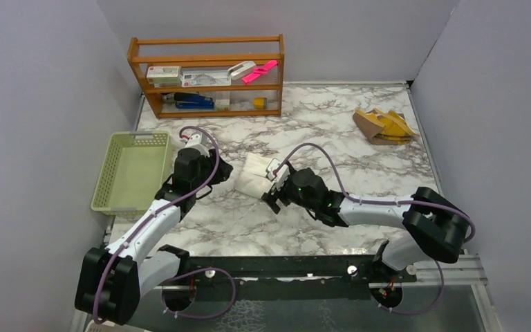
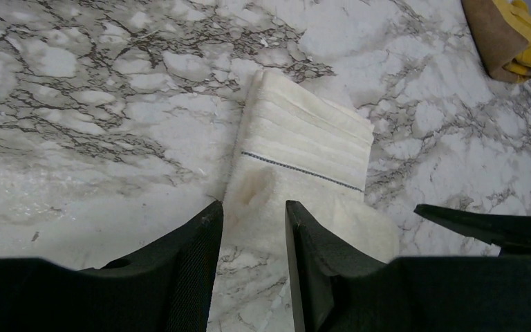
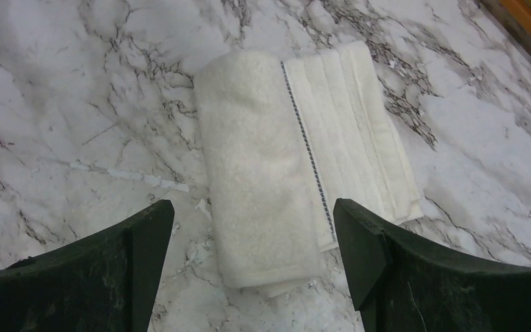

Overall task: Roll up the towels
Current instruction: Roll the towel at the center of the board.

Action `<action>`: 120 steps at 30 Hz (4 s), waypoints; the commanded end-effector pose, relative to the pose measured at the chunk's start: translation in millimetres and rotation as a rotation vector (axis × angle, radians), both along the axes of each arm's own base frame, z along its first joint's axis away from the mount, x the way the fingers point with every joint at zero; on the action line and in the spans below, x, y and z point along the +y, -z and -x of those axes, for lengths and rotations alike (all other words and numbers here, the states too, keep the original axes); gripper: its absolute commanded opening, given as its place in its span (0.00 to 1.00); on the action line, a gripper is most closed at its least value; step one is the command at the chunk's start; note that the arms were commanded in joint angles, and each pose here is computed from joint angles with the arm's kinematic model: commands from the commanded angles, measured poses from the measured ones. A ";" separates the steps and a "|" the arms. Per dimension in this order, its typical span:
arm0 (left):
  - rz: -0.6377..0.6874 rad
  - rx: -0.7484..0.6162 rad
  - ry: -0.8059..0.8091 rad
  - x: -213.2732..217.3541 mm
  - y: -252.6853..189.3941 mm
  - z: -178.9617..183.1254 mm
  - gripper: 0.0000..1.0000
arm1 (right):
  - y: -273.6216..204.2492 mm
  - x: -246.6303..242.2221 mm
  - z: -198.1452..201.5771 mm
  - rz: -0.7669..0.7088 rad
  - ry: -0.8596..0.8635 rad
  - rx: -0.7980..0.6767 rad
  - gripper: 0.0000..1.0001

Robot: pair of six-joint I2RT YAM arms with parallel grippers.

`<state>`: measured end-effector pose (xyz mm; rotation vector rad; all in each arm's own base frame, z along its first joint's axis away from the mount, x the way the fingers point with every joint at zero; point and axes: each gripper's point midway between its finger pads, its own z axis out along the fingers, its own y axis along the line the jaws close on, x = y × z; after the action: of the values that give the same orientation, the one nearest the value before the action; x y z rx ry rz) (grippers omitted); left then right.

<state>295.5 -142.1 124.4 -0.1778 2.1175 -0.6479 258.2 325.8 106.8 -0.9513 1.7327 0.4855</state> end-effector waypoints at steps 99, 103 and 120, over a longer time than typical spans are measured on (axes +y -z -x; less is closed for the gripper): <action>0.083 0.315 -0.045 -15.3 171.8 1.1 0.25 | 77.2 54.6 180.7 0.123 -0.859 0.797 0.40; 0.082 0.312 -0.045 -15.6 170.8 0.8 0.25 | 86.8 50.9 182.5 0.140 -0.847 0.808 0.40; 0.087 0.313 -0.038 -17.7 170.4 -1.2 0.25 | 24.7 64.6 143.5 0.093 -0.718 0.543 0.62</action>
<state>324.4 -198.5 20.5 -0.2794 2.1530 -0.9964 95.9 387.9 48.0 -1.6871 1.9284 1.3440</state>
